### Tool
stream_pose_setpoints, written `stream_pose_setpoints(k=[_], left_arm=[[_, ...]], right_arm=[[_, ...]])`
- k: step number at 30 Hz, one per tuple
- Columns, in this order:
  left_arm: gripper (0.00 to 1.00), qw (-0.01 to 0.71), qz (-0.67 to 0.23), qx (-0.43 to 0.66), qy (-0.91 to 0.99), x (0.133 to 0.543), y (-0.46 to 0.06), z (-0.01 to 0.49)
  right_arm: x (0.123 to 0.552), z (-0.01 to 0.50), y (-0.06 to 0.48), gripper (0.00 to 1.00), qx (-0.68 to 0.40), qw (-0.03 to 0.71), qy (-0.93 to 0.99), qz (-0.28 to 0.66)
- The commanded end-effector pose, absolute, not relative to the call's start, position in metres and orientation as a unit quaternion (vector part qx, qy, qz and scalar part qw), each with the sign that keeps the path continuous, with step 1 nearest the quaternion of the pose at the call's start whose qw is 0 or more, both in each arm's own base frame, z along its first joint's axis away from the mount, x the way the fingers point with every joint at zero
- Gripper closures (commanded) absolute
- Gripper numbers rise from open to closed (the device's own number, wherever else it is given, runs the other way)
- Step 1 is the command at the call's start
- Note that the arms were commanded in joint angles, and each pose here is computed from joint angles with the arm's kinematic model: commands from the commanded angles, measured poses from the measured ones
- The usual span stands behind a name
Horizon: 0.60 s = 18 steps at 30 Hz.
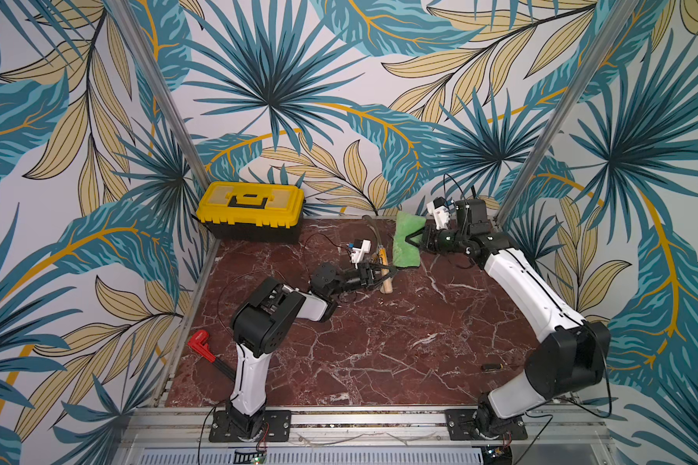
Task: Wipe small sickles with rags
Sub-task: Wipe the small sickle.
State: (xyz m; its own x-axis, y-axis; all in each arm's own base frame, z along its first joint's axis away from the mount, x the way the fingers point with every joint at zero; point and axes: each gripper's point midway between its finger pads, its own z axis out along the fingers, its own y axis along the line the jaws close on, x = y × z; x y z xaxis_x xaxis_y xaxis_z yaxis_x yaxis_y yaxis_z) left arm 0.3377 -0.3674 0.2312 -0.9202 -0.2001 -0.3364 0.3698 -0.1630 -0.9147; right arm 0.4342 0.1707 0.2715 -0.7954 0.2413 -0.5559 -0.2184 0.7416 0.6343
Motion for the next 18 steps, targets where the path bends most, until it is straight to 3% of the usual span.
stream_pose_setpoints(k=[1,10,18], left_arm=[[1.0,0.208,-0.765,0.094,0.603,0.324,-0.366,0.252],[1.0,0.169,-0.769,0.123,0.604,0.293,-0.386,0.246],[1.0,0.162,-0.77,0.131,0.603,0.287,-0.393,0.246]], right_arm=[[0.46,0.264,0.171,0.97,0.025,0.312,0.881,0.354],[0.516,0.255,0.195,0.97,0.017,0.293,0.865,0.406],[0.533,0.256,0.21,0.97,0.001,0.275,0.854,0.442]])
